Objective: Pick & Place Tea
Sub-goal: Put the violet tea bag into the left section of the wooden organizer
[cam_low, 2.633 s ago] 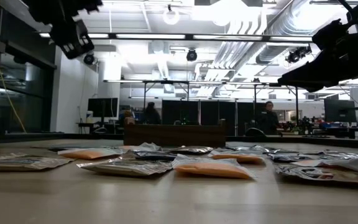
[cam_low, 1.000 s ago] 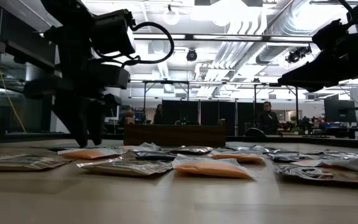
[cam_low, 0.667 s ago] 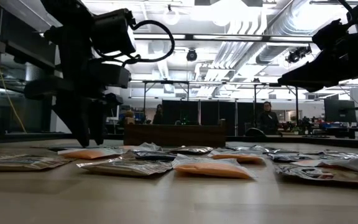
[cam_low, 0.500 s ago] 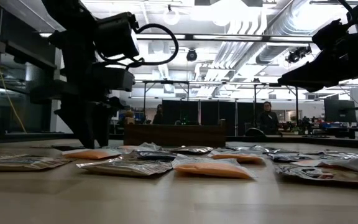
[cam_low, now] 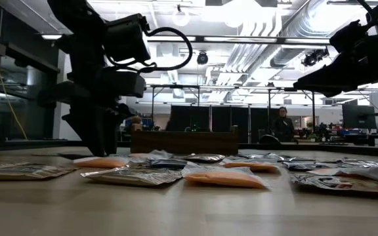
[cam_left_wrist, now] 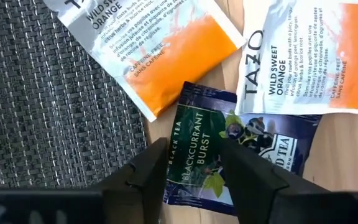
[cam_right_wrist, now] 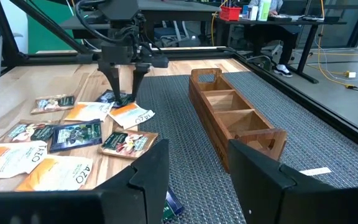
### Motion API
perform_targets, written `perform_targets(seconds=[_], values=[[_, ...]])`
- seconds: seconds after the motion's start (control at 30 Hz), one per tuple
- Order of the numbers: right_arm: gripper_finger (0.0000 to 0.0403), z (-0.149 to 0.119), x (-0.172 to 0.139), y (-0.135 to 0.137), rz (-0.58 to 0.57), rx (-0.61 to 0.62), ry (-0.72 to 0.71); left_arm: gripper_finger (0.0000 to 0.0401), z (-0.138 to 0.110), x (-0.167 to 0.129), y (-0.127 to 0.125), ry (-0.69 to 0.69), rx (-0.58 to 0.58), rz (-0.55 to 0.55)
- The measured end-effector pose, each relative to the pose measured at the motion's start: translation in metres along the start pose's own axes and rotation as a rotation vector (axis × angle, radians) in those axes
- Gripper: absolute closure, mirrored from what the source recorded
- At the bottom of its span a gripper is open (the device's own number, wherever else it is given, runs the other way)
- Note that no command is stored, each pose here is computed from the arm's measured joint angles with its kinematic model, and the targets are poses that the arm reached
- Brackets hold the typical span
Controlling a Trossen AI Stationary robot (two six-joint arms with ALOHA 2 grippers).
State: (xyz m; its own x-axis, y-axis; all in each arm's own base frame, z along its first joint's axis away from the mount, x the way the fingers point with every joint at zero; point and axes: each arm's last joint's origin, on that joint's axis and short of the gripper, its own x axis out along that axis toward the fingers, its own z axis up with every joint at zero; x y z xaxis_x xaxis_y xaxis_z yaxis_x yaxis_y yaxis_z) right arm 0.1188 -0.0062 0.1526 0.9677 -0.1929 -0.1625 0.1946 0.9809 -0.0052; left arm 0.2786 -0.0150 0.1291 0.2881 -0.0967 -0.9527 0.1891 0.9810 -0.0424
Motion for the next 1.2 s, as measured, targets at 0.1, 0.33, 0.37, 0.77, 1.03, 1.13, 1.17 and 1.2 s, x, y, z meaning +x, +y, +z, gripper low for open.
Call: perform_targets(seconds=[0.1, 0.33, 0.37, 0.77, 1.03, 1.13, 1.17, 1.2], values=[[0.0245, 0.000, 0.000, 0.000, 0.000, 0.000, 0.000, 0.0288, 0.000, 0.000, 0.000, -0.006, -0.003, -0.010], [0.0241, 0.000, 0.000, 0.000, 0.000, 0.000, 0.000, 0.0359, 0.000, 0.001, -0.001, -0.001, -0.033, -0.036], [0.0241, 0.000, 0.000, 0.000, 0.000, 0.000, 0.000, 0.0370, 0.000, 0.001, -0.001, -0.001, -0.044, -0.043], [0.0242, 0.000, 0.000, 0.000, 0.000, 0.000, 0.000, 0.0400, -0.003, -0.004, -0.003, 0.014, -0.115, -0.072], [0.0243, 0.000, 0.000, 0.000, 0.000, 0.000, -0.001, 0.0401, -0.010, -0.020, -0.006, 0.032, -0.155, -0.075], [0.0246, 0.000, 0.000, 0.000, 0.000, 0.000, -0.001, 0.0401, -0.011, -0.029, -0.007, 0.019, -0.160, -0.074], [0.0246, 0.000, 0.000, 0.000, 0.000, 0.000, 0.000, 0.0401, -0.011, -0.033, -0.007, 0.014, -0.161, -0.074], [0.0246, 0.000, 0.000, 0.000, 0.000, 0.000, 0.000, 0.0401, -0.012, -0.036, -0.007, 0.008, -0.160, -0.074]])
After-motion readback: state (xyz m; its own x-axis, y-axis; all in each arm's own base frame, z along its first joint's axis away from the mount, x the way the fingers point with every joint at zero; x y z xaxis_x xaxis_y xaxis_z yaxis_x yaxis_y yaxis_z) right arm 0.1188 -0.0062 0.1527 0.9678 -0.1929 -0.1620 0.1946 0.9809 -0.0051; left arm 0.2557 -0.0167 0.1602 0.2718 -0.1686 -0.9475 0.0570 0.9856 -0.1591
